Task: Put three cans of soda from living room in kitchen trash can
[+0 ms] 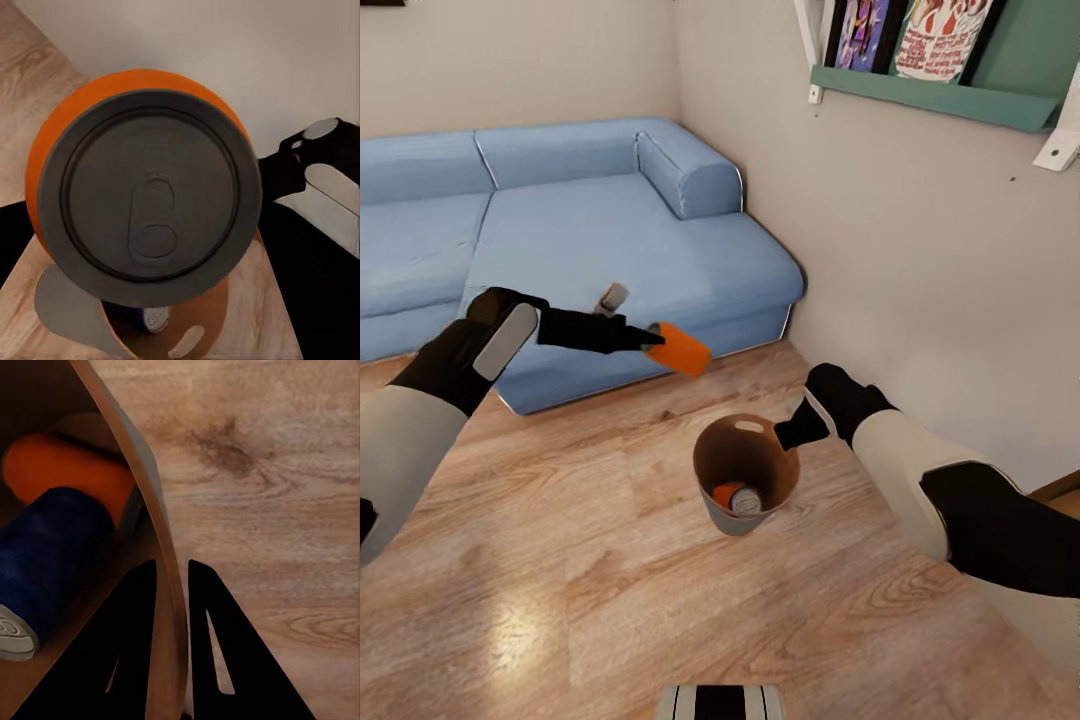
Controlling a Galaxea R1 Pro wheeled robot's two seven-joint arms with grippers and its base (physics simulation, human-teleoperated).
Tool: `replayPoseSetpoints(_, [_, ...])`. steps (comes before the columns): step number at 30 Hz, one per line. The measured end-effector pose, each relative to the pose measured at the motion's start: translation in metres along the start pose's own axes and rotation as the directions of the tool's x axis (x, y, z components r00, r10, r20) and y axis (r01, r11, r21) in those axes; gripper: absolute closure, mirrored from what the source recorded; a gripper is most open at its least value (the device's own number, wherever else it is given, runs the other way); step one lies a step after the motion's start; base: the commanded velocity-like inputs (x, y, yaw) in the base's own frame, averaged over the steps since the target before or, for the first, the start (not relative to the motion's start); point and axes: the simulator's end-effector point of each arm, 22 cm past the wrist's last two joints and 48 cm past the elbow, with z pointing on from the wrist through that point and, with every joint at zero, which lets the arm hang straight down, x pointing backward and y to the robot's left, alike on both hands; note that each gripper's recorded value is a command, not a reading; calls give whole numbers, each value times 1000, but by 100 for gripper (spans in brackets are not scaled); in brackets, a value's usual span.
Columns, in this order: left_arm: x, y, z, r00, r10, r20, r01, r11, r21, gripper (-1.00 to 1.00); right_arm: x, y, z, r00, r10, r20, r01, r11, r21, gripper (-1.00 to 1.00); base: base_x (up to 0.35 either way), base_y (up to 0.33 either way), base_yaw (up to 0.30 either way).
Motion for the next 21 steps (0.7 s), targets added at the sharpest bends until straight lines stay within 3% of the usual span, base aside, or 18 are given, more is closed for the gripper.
replayPoseSetpoints(7, [15, 9, 37, 998, -6, -61, 1, 996, -88, 100, -6, 4, -2, 1000, -28, 11, 28, 999, 21, 100, 0, 0, 0])
replayPoseSetpoints(12, [40, 15, 57, 990, 17, -142, -37, 990, -135, 100, -7, 6, -3, 1000, -20, 17, 20, 1000, 8, 100, 0, 0, 0])
replayPoseSetpoints(13, [54, 7, 71, 981, 43, -189, -68, 989, -130, 100, -8, 7, -4, 999, -31, 17, 31, 999, 16, 100, 0, 0, 0])
replayPoseSetpoints(21, [72, -20, 95, 961, 110, -254, -136, 987, -85, 100, -9, 14, -4, 999, -31, 19, 31, 1000, 3, 100, 0, 0, 0])
